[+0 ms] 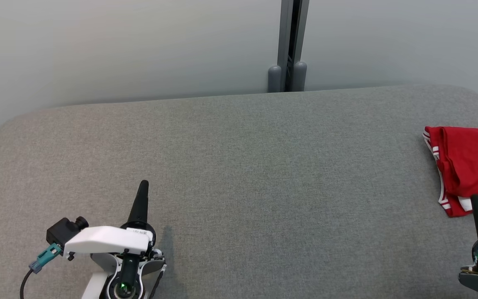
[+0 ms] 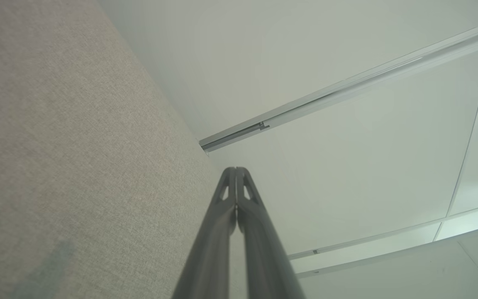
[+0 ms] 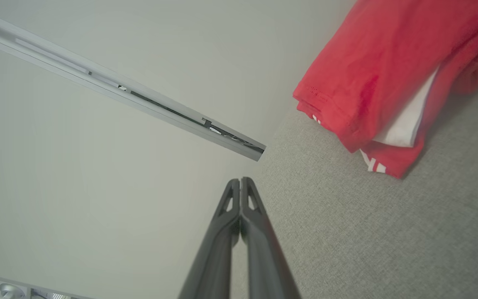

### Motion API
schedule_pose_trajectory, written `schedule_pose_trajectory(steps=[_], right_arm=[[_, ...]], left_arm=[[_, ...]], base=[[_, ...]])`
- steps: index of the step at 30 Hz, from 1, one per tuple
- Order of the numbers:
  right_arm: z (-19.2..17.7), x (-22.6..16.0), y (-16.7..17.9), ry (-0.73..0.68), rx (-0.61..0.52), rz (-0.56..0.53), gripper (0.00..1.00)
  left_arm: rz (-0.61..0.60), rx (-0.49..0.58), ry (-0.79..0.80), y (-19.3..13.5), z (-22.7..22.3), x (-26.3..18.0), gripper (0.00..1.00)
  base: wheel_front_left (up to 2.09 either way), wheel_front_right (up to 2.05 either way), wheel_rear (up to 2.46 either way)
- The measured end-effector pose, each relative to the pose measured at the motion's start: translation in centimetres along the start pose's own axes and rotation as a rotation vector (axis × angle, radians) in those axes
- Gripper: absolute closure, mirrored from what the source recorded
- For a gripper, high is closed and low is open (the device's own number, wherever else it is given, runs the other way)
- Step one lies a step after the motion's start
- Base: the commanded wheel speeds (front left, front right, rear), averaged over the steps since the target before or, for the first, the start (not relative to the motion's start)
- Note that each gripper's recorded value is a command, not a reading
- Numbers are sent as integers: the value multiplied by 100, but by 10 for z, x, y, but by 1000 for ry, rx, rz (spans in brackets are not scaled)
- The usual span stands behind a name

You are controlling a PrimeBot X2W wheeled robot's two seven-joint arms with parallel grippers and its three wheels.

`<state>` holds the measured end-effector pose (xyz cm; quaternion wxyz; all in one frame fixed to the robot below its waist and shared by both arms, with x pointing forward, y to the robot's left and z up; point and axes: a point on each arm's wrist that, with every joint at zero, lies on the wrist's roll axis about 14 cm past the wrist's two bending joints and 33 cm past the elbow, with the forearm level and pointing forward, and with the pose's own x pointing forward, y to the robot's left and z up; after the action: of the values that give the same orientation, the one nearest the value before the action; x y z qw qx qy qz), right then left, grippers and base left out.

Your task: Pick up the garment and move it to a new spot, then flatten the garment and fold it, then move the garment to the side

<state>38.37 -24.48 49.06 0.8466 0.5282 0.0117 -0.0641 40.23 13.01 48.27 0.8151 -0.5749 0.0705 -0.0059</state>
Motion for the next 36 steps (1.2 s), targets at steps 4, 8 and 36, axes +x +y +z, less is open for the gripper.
schedule_pose_trajectory(steps=[4,8,36], right_arm=[[3,0,0,-6,43,2,100],[7,0,-1,-11,83,2,100],[27,-2,-2,-48,329,34,100]], left_arm=[[-13,-33,5,-5,0,3,100],[-16,-60,9,-7,0,5,100],[-69,-241,31,-27,0,19,100]], base=[[0,0,0],[0,0,0],[0,0,0]])
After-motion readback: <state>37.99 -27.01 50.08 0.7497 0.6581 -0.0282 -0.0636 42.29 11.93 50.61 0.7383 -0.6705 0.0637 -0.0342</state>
